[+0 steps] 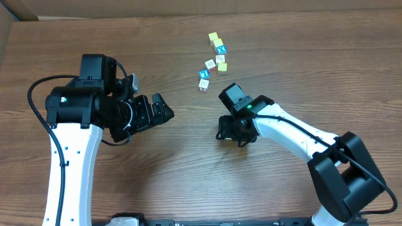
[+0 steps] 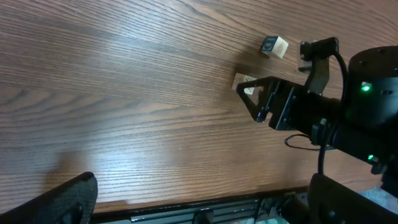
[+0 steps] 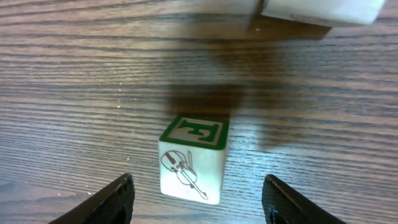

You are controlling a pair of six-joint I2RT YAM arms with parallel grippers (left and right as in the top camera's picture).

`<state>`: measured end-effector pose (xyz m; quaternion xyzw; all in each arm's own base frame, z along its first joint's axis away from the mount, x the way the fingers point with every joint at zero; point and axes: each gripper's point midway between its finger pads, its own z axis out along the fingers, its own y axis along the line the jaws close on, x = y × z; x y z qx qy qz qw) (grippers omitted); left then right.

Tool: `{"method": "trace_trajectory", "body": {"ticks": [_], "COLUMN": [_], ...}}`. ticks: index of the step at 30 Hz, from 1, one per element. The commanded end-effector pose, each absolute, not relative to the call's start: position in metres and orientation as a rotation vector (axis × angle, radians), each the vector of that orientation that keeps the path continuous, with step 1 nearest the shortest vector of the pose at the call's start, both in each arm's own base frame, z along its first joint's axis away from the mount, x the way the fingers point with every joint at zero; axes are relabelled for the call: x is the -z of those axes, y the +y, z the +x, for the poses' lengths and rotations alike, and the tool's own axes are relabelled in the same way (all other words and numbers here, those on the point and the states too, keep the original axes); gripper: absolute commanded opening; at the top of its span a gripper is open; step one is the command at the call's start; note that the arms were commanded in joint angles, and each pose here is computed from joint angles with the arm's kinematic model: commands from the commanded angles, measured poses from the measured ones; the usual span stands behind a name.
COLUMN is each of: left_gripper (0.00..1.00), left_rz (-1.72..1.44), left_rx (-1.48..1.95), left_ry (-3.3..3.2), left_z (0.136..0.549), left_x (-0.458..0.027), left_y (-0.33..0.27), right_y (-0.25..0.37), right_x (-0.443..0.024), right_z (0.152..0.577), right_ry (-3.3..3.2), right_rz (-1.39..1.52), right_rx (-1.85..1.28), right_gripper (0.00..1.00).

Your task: Flip 4 blocks

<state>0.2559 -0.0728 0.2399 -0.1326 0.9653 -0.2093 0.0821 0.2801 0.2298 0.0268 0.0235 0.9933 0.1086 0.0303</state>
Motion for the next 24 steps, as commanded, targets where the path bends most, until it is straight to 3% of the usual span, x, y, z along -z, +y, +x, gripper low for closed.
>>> {"method": "trace_trajectory", "body": {"ticks": [1, 12, 24], "left_gripper": [1.0, 1.0, 1.0], "left_rz": [-0.398, -0.398, -0.398], "left_rx": [0.625, 0.625, 0.625], "left_ry": [2.885, 2.885, 2.885], "left_z": [0.256, 0.256, 0.256], "left_x": [-0.24, -0.24, -0.239], "left_y": [-0.073, -0.073, -0.073], "right_y": [0.228, 0.184, 0.19], "right_x": [-0.047, -0.051, -0.018], "right_z": [0.311, 0.366, 0.371], "right_ry": [2.989, 2.796, 2.796], "right_rz": [0.102, 0.359, 0.34], "right_rx": [-0.367, -0.167, -0.085], "right_gripper": [0.67, 0.67, 0.66]}}
